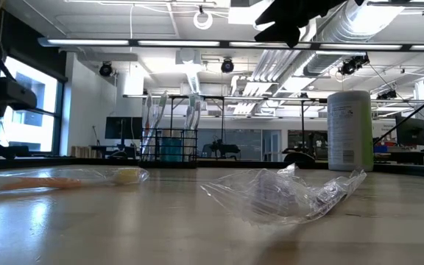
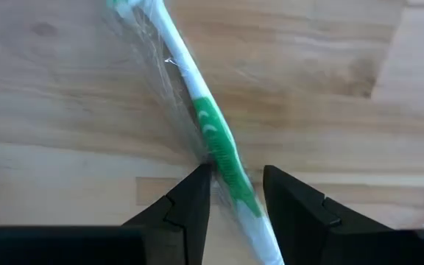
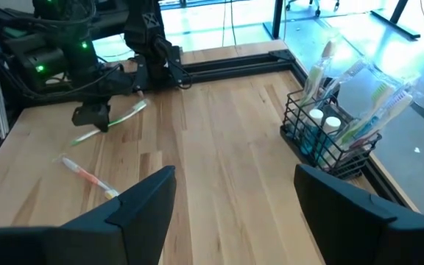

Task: Pick & Place toothbrushing station
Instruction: Put the green toothbrush into the black wire organizer

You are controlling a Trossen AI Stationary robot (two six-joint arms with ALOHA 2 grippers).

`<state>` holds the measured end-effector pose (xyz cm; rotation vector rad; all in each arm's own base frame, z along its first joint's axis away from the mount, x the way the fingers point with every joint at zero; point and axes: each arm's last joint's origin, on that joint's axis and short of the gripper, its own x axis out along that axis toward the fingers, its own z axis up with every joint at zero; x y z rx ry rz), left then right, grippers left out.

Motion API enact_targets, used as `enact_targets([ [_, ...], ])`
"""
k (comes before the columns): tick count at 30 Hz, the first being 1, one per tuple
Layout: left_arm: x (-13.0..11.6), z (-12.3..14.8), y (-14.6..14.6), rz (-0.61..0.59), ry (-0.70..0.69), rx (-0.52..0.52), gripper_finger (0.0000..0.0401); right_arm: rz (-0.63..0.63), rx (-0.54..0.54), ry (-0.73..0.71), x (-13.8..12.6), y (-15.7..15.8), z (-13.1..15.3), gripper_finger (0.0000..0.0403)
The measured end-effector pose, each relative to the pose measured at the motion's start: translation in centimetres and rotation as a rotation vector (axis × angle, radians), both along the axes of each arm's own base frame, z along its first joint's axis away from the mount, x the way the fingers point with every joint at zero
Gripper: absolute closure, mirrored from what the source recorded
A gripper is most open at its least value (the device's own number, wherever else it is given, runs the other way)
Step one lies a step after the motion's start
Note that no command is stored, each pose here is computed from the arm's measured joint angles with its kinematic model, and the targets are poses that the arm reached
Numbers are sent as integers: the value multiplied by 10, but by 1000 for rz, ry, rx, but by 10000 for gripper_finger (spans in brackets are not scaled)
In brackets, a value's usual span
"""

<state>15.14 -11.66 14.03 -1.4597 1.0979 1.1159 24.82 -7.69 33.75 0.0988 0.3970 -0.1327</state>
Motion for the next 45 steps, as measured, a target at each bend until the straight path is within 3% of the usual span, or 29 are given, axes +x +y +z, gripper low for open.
enact_targets([
  [7, -2, -2, 1, -69, 16, 4, 285, 1, -1, 0, 0, 0, 0, 132],
  [12, -3, -2, 1, -99, 30, 15, 369, 1, 0, 1, 0, 0, 0, 132],
  [14, -3, -2, 2, -116, 30, 20, 385, 1, 0, 3, 0, 0, 0, 132],
  [33, 1, 11, 3, -136, -26, 135, 392, -6, 20, 8, 0, 0, -1, 132],
  [45, -1, 43, 15, -36, -338, 267, 394, -9, 40, 5, 0, 0, -1, 132],
])
